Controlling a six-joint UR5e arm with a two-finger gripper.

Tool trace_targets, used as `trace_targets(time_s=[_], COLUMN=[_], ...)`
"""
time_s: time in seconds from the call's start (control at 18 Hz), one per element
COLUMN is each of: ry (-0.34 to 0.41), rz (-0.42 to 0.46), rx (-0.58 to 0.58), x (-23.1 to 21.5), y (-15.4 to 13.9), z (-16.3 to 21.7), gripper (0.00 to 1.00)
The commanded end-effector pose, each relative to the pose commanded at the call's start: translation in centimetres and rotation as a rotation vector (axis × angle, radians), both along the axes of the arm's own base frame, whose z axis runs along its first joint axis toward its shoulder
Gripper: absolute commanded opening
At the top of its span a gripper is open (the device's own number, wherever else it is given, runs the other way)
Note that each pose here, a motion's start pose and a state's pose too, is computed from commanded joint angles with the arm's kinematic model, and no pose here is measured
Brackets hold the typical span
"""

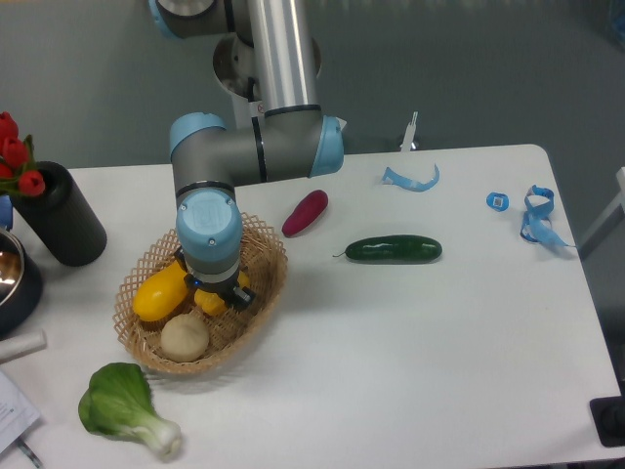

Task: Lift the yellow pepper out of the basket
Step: 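Close the gripper around the yellow bell pepper in the basket, then lift the held yellow pepper out of the basket toward the cucumber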

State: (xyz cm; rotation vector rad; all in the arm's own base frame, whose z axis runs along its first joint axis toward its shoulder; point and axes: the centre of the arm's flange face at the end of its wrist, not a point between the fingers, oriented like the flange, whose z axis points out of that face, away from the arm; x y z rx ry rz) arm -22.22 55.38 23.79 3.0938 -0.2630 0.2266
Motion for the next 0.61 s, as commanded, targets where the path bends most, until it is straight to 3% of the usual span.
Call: trace_targets(time_s=[0.28, 0.61], ry=[0.028, 0.101], rz=[0.075, 0.207], rx=[0.039, 0.123], x=[-4.3, -13.1], y=[-2.3, -5.9], z=[2.9, 7.9], gripper=[0.37, 0.37])
